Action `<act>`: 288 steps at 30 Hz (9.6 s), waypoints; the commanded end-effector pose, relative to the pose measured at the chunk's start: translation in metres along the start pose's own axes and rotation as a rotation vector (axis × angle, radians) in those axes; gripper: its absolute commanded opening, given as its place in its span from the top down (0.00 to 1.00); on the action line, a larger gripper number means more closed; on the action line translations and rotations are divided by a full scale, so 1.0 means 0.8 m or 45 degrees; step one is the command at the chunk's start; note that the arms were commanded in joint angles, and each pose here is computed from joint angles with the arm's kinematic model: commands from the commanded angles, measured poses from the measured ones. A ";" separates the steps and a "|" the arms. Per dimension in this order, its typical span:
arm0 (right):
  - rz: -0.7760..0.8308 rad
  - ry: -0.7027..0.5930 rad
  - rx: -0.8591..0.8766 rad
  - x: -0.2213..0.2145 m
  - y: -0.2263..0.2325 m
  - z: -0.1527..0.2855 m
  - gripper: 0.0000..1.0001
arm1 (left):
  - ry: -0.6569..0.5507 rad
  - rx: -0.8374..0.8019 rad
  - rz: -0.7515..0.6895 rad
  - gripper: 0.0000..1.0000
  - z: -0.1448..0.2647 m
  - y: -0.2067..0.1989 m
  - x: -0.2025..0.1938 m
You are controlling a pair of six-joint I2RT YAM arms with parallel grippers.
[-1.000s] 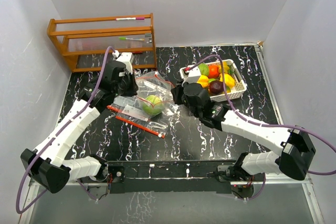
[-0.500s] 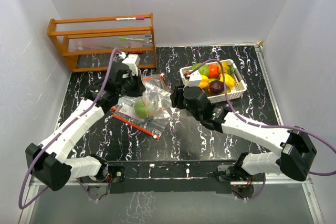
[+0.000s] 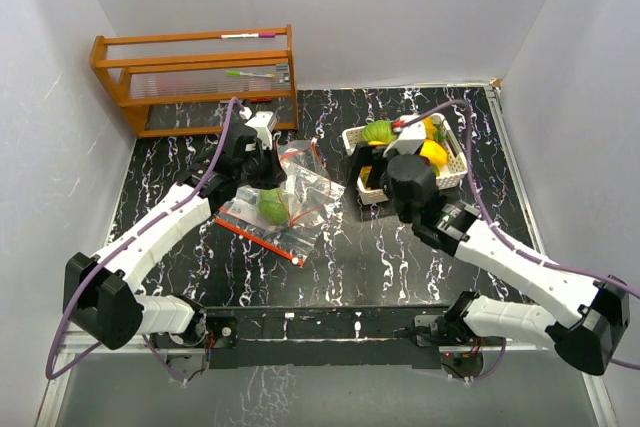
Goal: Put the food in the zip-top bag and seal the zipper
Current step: Pick up the fake vegetable from the bin, then place the fake vegetable in the zipper food storage bag, then pick up the fake vegetable from the bin, then place the fake vegetable in the zipper food storage bag.
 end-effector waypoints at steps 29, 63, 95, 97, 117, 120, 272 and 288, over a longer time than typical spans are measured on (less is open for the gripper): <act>0.110 0.354 -0.371 -0.006 -0.142 -0.182 0.02 | -0.099 -0.057 -0.025 1.00 0.018 -0.009 0.019; 0.055 0.219 -0.358 0.037 -0.128 -0.121 0.92 | -0.102 -0.064 -0.012 1.00 0.016 -0.010 0.019; -0.204 0.378 0.842 0.037 0.054 0.010 0.92 | -0.074 -0.087 -0.003 1.00 0.001 -0.012 0.018; -0.201 0.395 0.872 0.029 0.069 0.008 0.92 | -0.076 -0.090 -0.003 1.00 0.002 -0.012 0.018; -0.160 0.396 0.389 -0.063 0.031 -0.083 0.91 | -0.126 -0.105 -0.012 1.00 0.024 -0.017 0.029; -0.121 0.403 0.409 -0.067 0.049 -0.084 0.72 | -0.122 -0.103 -0.011 1.00 0.023 -0.016 0.029; -0.300 0.279 0.510 -0.041 0.123 -0.129 0.73 | -0.161 -0.241 0.053 1.00 0.052 -0.038 0.040; -0.187 0.287 0.579 -0.018 0.124 -0.050 0.22 | -0.154 -0.132 0.006 1.00 0.041 -0.023 0.039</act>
Point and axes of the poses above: each gripper's point midway between its finger pads, its own z axis back along the fingers, its own y axis along the line the jaws close on, x = y × z, the point moved 5 cm from there along z, back along the fingers, and after that the axes turned 15 degrees about -z, right-handed, at the moved point
